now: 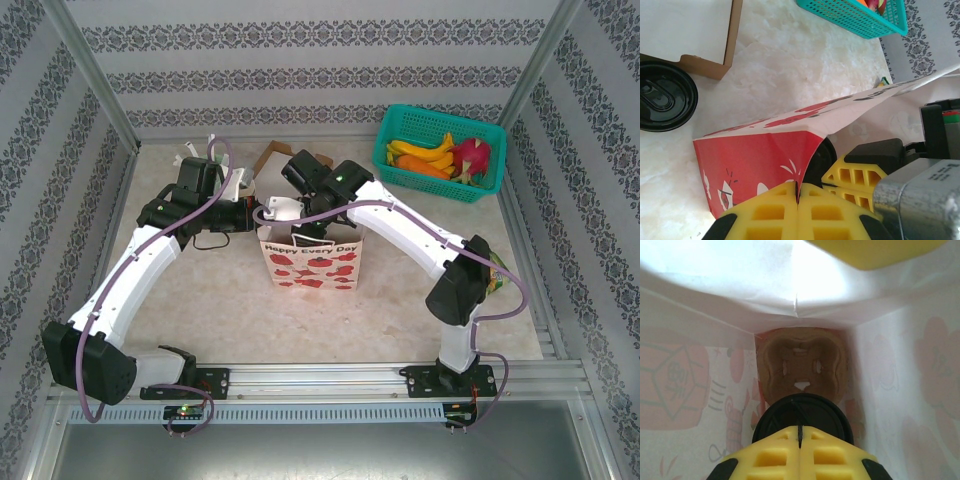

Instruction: Pack the takeout coffee

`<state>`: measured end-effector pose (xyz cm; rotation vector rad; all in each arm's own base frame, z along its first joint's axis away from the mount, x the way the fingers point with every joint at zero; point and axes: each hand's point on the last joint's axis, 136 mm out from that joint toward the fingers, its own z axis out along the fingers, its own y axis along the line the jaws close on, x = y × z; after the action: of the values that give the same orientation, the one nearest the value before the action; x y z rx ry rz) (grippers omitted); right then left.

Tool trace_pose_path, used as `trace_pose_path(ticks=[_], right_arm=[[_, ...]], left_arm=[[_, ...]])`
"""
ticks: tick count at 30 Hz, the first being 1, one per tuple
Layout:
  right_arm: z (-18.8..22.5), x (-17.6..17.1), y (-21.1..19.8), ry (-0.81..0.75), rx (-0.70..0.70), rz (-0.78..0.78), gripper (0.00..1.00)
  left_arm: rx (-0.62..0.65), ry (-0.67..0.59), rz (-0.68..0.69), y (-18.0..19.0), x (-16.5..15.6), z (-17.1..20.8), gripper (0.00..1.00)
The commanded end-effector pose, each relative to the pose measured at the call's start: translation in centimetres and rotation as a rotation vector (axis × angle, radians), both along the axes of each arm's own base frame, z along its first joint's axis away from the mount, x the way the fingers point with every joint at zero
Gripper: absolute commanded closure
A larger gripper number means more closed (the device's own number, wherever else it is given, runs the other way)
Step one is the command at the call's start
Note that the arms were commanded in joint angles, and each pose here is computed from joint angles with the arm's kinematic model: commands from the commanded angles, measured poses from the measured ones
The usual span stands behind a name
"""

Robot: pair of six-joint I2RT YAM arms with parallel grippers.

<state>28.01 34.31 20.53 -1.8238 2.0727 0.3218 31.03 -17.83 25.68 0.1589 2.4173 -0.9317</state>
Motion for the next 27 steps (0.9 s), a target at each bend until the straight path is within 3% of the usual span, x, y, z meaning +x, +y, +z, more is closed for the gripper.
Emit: trace_pose_path(ticks=[1,14,27], right_arm=[[-2.9,-0.5,-0.5,0.043,-0.073,0.058,1.0],[-3.9,-1.9,-0.5,0.12,-0.066,0.088,1.0],[-8.0,1.0,-1.1,0.084,-0.167,0.054,1.0]], left_arm=[[-0.021,-0.05,-0.025,-0.7,0.0,2.1,1.0],[-0.034,-0.078,-0.019,-0.8,0.4,2.8,1.0],[-0.038,-0.088,-0.018,-0.9,0.6,2.9,1.0]])
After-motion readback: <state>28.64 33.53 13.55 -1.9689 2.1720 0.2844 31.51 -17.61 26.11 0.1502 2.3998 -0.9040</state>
